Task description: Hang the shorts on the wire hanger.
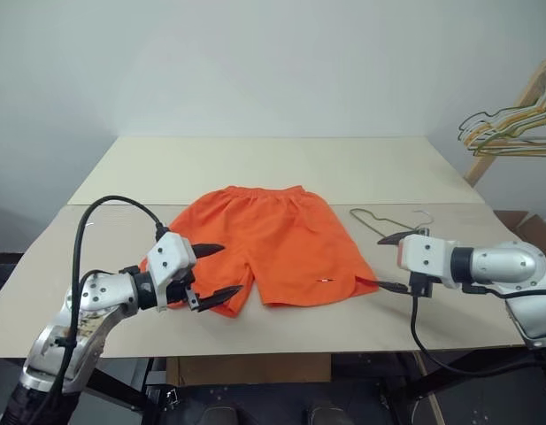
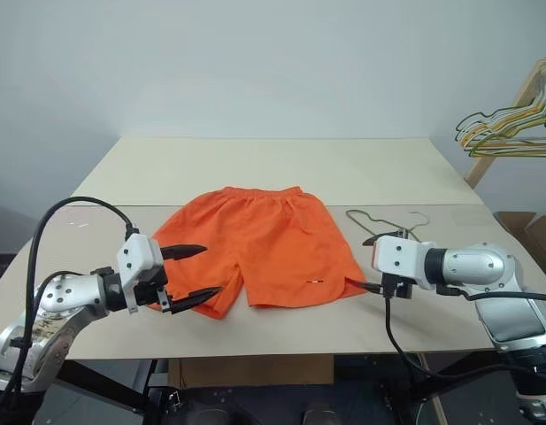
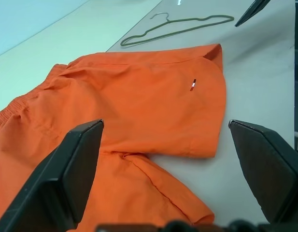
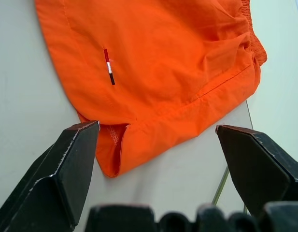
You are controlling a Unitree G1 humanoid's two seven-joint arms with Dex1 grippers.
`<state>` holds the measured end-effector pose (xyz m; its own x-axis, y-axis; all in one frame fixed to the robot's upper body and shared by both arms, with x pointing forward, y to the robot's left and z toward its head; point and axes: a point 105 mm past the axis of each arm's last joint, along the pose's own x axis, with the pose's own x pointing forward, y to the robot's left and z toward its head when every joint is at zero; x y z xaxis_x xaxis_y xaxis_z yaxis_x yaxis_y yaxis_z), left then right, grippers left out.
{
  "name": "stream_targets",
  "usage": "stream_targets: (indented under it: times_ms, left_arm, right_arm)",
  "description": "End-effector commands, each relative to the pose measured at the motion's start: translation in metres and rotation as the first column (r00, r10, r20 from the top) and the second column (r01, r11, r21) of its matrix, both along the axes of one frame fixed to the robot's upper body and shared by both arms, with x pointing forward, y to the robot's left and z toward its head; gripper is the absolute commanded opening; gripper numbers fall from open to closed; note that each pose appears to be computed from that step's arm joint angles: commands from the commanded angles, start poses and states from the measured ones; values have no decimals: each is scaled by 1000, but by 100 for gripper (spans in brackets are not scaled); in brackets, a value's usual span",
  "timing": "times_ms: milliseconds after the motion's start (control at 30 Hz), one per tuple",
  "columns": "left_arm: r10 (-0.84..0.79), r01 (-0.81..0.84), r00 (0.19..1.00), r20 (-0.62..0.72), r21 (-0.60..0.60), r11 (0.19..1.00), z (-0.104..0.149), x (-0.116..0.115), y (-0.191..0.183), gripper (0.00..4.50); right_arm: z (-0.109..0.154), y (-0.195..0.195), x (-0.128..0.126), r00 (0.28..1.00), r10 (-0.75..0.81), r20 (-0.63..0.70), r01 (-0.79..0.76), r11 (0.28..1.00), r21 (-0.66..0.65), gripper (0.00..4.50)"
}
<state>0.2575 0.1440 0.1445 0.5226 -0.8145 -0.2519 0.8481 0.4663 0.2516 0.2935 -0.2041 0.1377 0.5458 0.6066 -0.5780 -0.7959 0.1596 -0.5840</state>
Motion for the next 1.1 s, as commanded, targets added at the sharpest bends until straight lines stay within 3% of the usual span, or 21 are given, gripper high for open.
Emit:
stream_targets:
  times_ms: [33, 333, 600, 867, 1100]
  left_arm:
    - [-18, 18, 999, 46, 5, 1000, 11, -1, -5, 450]
    - [8, -7, 995, 102, -13, 1000, 16, 7, -9, 450]
    - [-26, 24, 997, 71, 27, 999, 6, 2, -11, 450]
    - [-90, 87, 996, 18, 134, 987, -7, -2, -4, 450]
    - [-98, 91, 994, 40, 149, 985, -3, 5, -5, 450]
  right_arm:
    - [18, 1, 2, 998, 16, 63, -15, 1000, -3, 447]
    - [20, -1, 5, 997, 7, 72, -7, 1000, -3, 447]
    - [21, 8, 12, 995, 40, 97, -40, 999, -7, 447]
    - [-16, 5, 7, 982, 169, 82, -149, 967, -207, 447]
    - [-42, 2, 30, 995, 96, 38, -86, 973, -213, 447]
